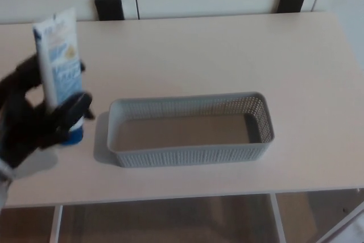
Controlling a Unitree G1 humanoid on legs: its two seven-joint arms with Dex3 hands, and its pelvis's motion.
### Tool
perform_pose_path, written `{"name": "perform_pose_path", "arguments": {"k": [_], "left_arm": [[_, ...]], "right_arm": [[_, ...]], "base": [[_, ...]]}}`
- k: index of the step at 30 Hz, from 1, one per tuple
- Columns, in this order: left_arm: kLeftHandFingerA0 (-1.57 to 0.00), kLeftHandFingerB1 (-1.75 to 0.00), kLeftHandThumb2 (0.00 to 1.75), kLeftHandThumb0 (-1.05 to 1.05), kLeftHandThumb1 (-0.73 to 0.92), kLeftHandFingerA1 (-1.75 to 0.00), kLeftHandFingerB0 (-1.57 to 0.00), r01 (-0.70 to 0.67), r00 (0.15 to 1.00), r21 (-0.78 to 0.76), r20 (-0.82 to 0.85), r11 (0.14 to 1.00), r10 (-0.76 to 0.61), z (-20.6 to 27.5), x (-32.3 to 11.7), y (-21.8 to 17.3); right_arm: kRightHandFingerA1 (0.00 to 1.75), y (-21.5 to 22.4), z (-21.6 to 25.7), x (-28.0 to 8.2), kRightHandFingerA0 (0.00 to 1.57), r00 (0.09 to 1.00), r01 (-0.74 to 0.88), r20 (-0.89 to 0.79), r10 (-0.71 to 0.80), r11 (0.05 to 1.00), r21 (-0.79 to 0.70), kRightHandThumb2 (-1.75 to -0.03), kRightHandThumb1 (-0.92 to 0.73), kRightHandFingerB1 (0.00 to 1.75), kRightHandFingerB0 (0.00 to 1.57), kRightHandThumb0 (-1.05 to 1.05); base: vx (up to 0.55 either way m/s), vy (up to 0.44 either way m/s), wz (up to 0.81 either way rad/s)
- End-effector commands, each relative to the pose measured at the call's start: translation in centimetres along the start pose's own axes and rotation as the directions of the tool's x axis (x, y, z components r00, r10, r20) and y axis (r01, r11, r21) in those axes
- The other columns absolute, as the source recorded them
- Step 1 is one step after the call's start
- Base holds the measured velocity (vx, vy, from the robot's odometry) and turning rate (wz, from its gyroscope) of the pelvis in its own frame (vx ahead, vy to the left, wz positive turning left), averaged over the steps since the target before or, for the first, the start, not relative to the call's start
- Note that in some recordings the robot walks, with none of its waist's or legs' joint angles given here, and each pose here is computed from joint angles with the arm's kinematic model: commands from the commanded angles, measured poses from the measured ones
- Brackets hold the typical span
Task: The robot walks towards a table in front, picks a shampoo with left hand and puts it in a small grey container
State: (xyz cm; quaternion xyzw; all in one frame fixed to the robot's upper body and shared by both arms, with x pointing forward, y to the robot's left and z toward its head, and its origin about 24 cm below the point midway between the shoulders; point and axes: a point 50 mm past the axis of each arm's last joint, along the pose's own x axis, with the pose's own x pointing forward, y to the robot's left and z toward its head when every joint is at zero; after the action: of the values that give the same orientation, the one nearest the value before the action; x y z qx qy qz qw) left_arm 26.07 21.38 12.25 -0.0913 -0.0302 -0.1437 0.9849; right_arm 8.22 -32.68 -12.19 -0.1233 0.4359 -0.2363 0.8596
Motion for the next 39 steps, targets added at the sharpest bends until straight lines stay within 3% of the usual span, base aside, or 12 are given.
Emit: {"name": "perform_pose_path", "arguments": {"k": [1, 4, 5, 23, 34, 35, 36, 37, 38, 39], "left_arm": [[-1.1, -1.15, 0.76, -0.02, 0.78, -1.49, -0.81, 0.035, 0.999, 0.04, -0.009, 0.999, -0.034, 1.5, 1.6, -2.2], [-1.1, -1.15, 0.76, -0.02, 0.78, -1.49, -0.81, 0.032, 0.999, 0.041, -0.014, 0.999, -0.032, 1.6, 1.6, -2.3], [-1.1, -1.14, 0.77, -0.07, 0.75, -1.4, -0.81, 0.055, 0.998, 0.056, -0.026, 0.997, -0.054, 1.5, 2.9, -3.1], [-0.92, -1.27, 0.83, -0.01, 0.82, -1.56, -0.69, 0.12, 0.991, 0.211, -0.087, 0.97, -0.103, -0.7, 6.7, -6.2], [-0.96, -1.25, 0.85, -0.01, 0.8, -1.56, -0.69, 0.121, 0.99, 0.226, -0.105, 0.967, -0.099, -1.8, 6.8, -6.1], [-0.93, -1.15, 0.78, -0.02, 0.83, -1.5, -0.69, 0.127, 0.988, 0.245, -0.114, 0.961, -0.102, -1.9, 6.6, -6.0], [-0.91, -0.77, 0.64, -0.09, 0.84, -1.14, -0.69, 0.134, 0.988, 0.294, -0.119, 0.946, -0.103, -1.9, 6.5, -5.9], [-0.91, -0.77, 0.64, -0.09, 0.84, -1.14, -0.69, 0.143, 0.987, 0.355, -0.121, 0.924, -0.106, -2.0, 6.5, -5.9], [-0.61, -0.38, 0.59, -0.22, 0.65, -0.51, -0.42, 0.161, 0.984, 0.401, -0.13, 0.902, -0.118, -2.1, 6.5, -5.8], [-0.58, -0.35, 0.6, -0.28, 0.69, -0.47, -0.38, 0.181, 0.98, 0.424, -0.149, 0.887, -0.128, -2.3, 6.5, -5.8]], "right_arm": [[0.49, -0.5, 0.1, 0.0, 0.84, 1.0, 0.008, 0.006, -0.008, 1.0, 0.002, -0.58, -0.64, 0.44, 0.65, -0.34], [0.49, -0.5, 0.1, 0.0, 0.84, 1.0, 0.008, 0.007, -0.008, 1.0, 0.002, -0.58, -0.64, 0.44, 0.65, -0.34], [0.49, -0.4, 0.2, 0.1, 0.85, 1.0, 0.008, 0.008, -0.008, 1.0, 0.007, -0.59, -0.65, 0.44, 0.66, -0.34], [0.49, -0.2, 1.0, 0.3, 0.85, 1.0, 0.007, 0.031, -0.007, 1.0, 0.002, -0.6, -0.65, 0.45, 0.67, -0.33], [0.49, -0.1, 1.4, 0.5, 0.83, 0.999, 0.001, 0.049, -0.002, 1.0, 0.01, -0.59, -0.65, 0.44, 0.66, -0.32], [0.48, -0.1, 1.5, 0.5, 0.82, 0.999, -0.003, 0.05, 0.002, 1.0, 0.015, -0.58, -0.65, 0.44, 0.65, -0.32], [0.48, -0.2, 1.6, 0.5, 0.83, 0.999, -0.005, 0.05, 0.004, 1.0, 0.018, -0.58, -0.65, 0.44, 0.65, -0.33], [0.48, -0.2, 1.5, 0.5, 0.83, 0.999, -0.005, 0.05, 0.004, 1.0, 0.019, -0.58, -0.65, 0.44, 0.65, -0.33], [0.48, -0.2, 1.6, 0.5, 0.82, 0.999, -0.006, 0.051, 0.005, 1.0, 0.02, -0.58, -0.65, 0.43, 0.64, -0.31], [0.48, -0.2, 1.6, 0.5, 0.83, 0.999, -0.007, 0.05, 0.006, 1.0, 0.021, -0.58, -0.65, 0.43, 0.65, -0.32]], "base": [[0.0, 0.0, 0.0], [0.0, 0.0, 0.0], [0.0, 0.0, 0.0], [0.0, 0.0, 0.0], [0.0, 0.0, 0.0], [0.0, 0.0, 0.0], [0.0, 0.0, 0.0], [0.0, 0.0, 0.0], [0.0, 0.0, 0.0], [0.0, 0.0, 0.0]]}}
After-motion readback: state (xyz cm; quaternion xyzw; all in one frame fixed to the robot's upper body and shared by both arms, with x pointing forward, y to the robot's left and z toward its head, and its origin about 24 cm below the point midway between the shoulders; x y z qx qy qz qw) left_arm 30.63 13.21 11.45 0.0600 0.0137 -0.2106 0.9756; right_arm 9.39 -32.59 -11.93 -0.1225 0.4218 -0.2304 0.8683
